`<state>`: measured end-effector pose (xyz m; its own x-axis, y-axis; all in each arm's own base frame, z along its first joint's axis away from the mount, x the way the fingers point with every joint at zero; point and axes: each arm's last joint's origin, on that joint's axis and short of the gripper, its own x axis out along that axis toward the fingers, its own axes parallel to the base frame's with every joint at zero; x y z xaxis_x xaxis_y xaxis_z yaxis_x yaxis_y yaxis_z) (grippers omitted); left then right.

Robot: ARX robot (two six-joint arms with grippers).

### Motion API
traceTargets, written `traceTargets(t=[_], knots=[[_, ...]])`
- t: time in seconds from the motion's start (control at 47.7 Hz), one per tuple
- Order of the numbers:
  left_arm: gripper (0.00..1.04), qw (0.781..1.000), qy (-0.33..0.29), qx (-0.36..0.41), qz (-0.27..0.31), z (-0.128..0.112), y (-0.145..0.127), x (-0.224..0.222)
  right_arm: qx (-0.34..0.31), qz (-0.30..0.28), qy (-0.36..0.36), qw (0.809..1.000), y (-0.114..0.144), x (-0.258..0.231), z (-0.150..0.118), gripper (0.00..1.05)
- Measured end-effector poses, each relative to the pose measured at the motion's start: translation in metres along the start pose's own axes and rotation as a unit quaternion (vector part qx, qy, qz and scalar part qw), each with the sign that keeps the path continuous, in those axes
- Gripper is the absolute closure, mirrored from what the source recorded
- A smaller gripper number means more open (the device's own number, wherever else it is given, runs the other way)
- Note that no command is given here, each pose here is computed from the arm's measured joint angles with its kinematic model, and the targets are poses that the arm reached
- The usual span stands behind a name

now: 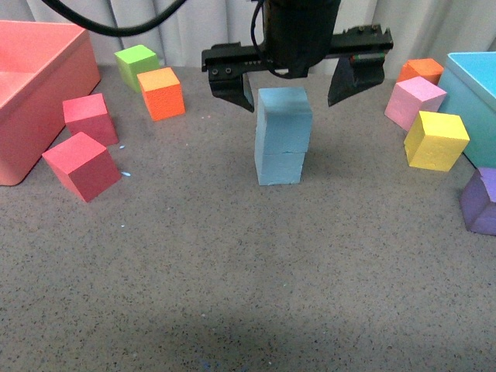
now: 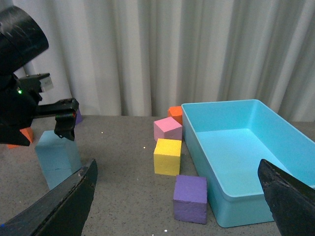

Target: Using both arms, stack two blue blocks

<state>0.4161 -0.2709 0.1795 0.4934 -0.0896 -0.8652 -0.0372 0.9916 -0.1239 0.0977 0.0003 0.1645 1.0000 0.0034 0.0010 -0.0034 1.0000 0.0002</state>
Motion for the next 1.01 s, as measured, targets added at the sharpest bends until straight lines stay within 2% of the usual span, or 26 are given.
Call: traceTargets(t=[0.063,0.147,0.168,0.209,0.293,0.398,0.461,0.545,0.628,0.691,1.006], knots=[[0.07,1.0,-0.022,0.002,-0.004,0.001,0.001,-0.01,0.0,0.0,0.0,1.0,0.0,0.0,0.0,0.1],[0.19,0.984,-0.176,0.029,0.021,0.0,0.011,-0.016,0.0,0.0,0.0,1.0,0.0,0.0,0.0,0.1],[0.21,0.982,-0.182,0.039,0.027,-0.003,0.016,-0.017,0.0,0.0,0.0,1.0,0.0,0.0,0.0,0.1],[0.28,0.963,-0.259,0.059,0.035,-0.009,0.03,-0.021,0.0,0.0,0.0,1.0,0.0,0.0,0.0,0.1],[0.39,0.937,-0.34,0.073,0.027,-0.023,0.059,-0.028,0.0,-0.001,0.0,1.0,0.0,0.0,0.0,0.1],[0.55,0.885,-0.463,0.049,0.001,-0.042,0.104,-0.046,0.0,-0.001,0.0,1.0,0.0,0.0,0.0,0.1],[0.64,0.866,-0.498,0.044,-0.001,-0.053,0.127,-0.06,0.0,-0.001,0.0,1.0,0.0,0.0,0.0,0.1],[0.76,0.855,-0.516,0.041,0.003,-0.071,0.154,-0.074,0.0,-0.001,0.0,1.0,0.0,0.0,0.0,0.1],[0.94,0.859,-0.509,0.05,0.01,-0.097,0.184,-0.083,0.0,0.001,0.0,1.0,0.0,0.0,0.0,0.1],[1.01,0.863,-0.502,0.054,0.009,-0.109,0.194,-0.086,0.0,0.0,0.0,1.0,0.0,0.0,0.0,0.1],[1.01,0.865,-0.497,0.062,0.01,-0.156,0.236,-0.101,0.0,0.0,0.0,1.0,0.0,0.0,0.0,0.1]])
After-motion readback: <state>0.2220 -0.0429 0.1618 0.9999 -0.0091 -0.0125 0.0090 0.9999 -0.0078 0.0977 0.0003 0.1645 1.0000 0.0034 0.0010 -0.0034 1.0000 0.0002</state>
